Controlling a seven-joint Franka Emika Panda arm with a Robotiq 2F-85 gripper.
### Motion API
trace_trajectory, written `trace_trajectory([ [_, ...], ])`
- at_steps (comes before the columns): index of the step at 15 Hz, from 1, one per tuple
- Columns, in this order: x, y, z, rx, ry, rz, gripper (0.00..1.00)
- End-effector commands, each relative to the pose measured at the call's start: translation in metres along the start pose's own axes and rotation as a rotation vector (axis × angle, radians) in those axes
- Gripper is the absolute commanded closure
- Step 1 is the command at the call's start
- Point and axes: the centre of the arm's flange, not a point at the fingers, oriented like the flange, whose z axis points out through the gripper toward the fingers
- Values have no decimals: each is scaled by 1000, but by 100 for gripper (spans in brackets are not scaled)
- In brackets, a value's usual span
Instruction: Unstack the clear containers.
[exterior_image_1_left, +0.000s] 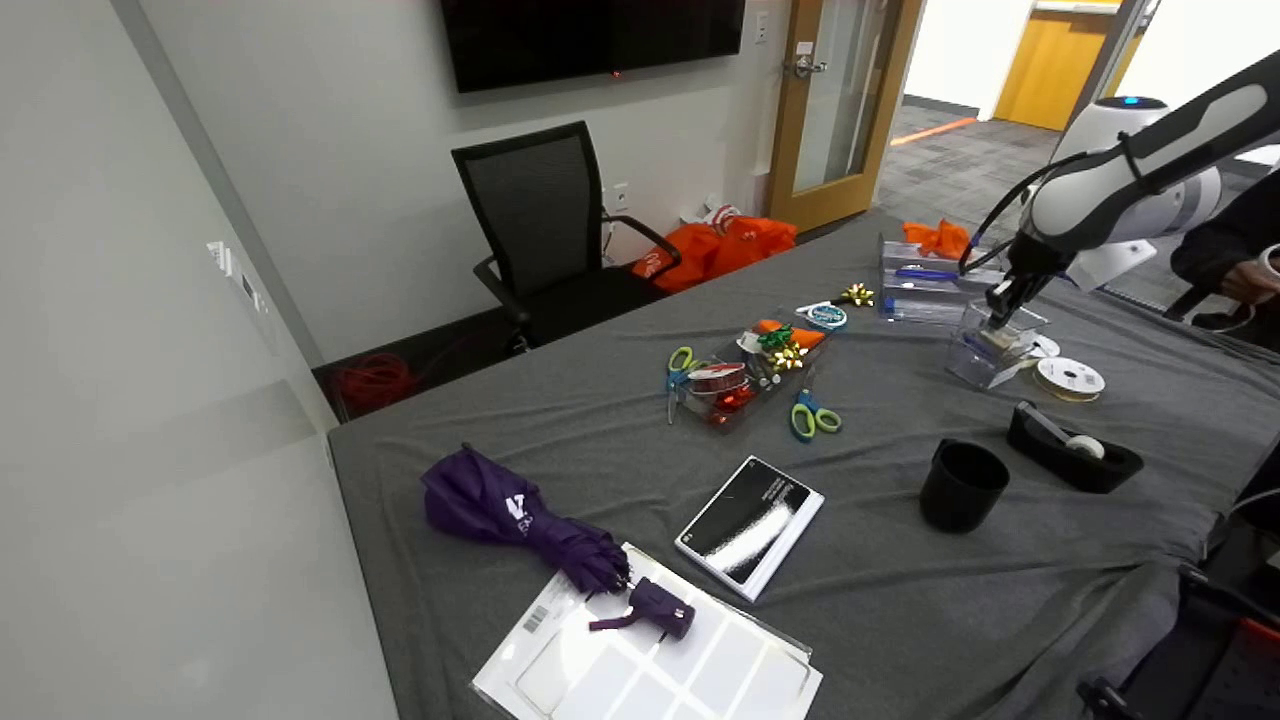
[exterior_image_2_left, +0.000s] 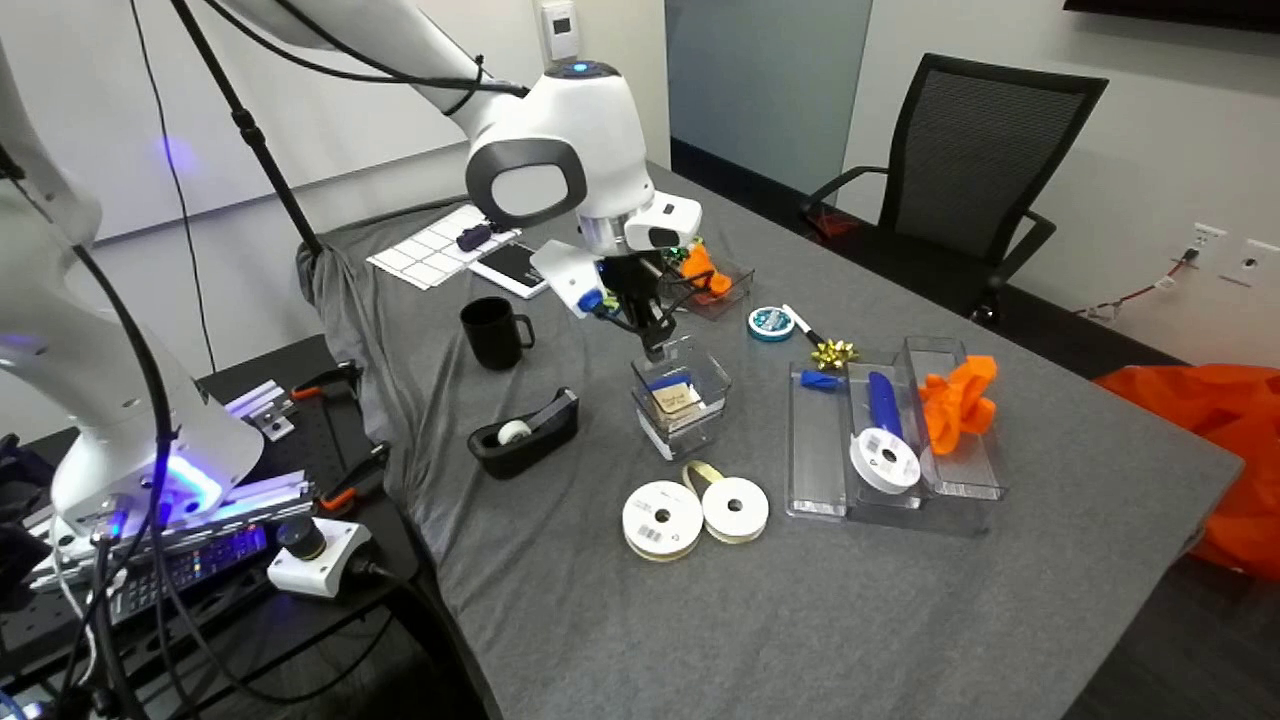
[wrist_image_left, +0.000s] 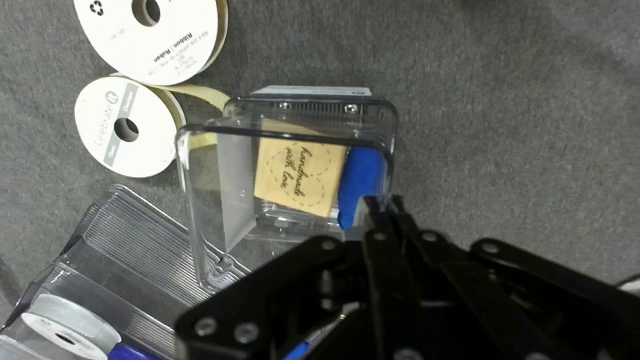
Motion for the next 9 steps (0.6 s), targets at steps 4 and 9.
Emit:
trace_trajectory([
  [4,-7,-12,-67,42,25,4,99],
  [9,-18,-46,-119,135,26,8,99],
])
